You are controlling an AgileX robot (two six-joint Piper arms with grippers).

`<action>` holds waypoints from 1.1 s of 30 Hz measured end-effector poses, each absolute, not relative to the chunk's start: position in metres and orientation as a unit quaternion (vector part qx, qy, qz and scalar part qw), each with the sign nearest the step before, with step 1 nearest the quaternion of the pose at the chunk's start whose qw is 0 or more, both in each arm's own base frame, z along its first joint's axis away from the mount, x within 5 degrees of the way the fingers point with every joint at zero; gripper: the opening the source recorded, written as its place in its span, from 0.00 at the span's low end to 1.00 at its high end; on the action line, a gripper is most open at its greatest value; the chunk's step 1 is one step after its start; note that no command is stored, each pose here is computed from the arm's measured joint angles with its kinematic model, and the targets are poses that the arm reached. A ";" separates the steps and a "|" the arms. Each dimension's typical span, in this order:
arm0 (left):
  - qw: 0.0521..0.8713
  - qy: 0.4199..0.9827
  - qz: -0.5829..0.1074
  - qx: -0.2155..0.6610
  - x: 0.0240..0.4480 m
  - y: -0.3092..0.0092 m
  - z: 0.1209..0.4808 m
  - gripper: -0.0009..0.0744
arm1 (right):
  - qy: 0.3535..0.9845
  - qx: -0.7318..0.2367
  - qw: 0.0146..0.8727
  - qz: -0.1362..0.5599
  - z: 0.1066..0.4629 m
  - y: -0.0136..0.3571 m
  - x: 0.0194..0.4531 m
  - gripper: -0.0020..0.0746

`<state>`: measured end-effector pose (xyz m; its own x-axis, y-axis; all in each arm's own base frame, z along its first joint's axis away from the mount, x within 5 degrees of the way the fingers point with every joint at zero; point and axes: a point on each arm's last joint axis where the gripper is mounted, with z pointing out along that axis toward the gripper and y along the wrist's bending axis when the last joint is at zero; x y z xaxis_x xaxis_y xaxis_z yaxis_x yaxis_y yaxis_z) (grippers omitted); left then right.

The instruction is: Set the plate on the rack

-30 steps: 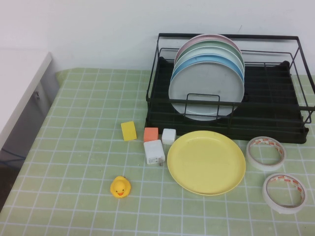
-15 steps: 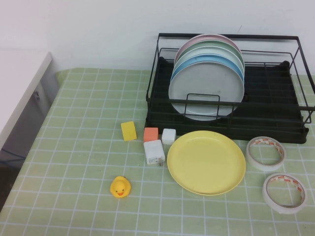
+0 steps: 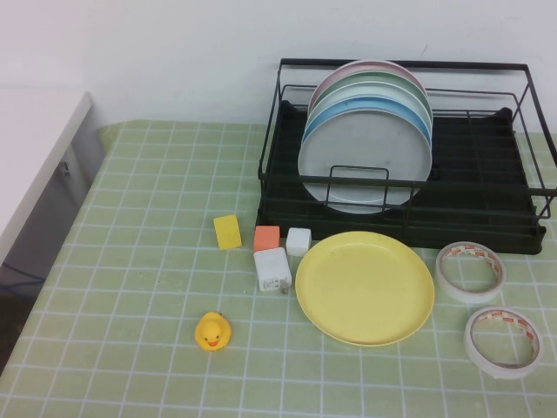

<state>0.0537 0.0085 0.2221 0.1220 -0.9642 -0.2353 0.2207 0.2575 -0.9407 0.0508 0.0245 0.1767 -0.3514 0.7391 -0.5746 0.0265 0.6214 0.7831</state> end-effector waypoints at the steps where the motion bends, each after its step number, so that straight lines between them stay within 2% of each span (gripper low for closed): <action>1: 0.632 0.467 -0.472 -0.400 0.054 0.009 0.222 0.01 | 0.746 0.248 0.512 0.347 0.177 0.025 0.051 0.04; 5: 0.630 0.485 -0.466 -0.387 0.054 0.006 0.221 0.01 | 0.756 0.196 0.533 0.327 0.179 0.027 0.050 0.04; 7: 0.615 0.540 -0.448 -0.359 0.054 -0.001 0.220 0.01 | 0.759 0.157 0.550 0.311 0.188 0.028 0.049 0.04; 11: 0.580 0.675 -0.369 -0.269 0.058 -0.014 0.239 0.01 | 0.770 0.070 0.578 0.261 0.218 0.030 0.049 0.04; 13: 0.555 0.737 -0.321 -0.214 0.063 -0.020 0.254 0.01 | 0.790 0.029 0.568 0.228 0.229 0.030 0.054 0.04; 18: 0.496 0.836 -0.224 -0.071 0.086 -0.028 0.289 0.01 | 0.842 -0.050 0.511 0.168 0.246 0.030 0.074 0.04; 23: 0.415 0.893 -0.169 0.028 0.132 -0.035 0.301 0.01 | 0.868 -0.095 0.473 0.121 0.251 0.027 0.094 0.04; 28: 0.351 0.921 -0.153 0.065 0.188 -0.042 0.297 0.01 | 0.885 -0.114 0.437 0.112 0.247 0.027 0.105 0.04; 33: 0.308 0.929 -0.162 0.123 0.234 -0.075 0.288 0.01 | 0.891 -0.132 0.422 0.106 0.244 0.027 0.108 0.04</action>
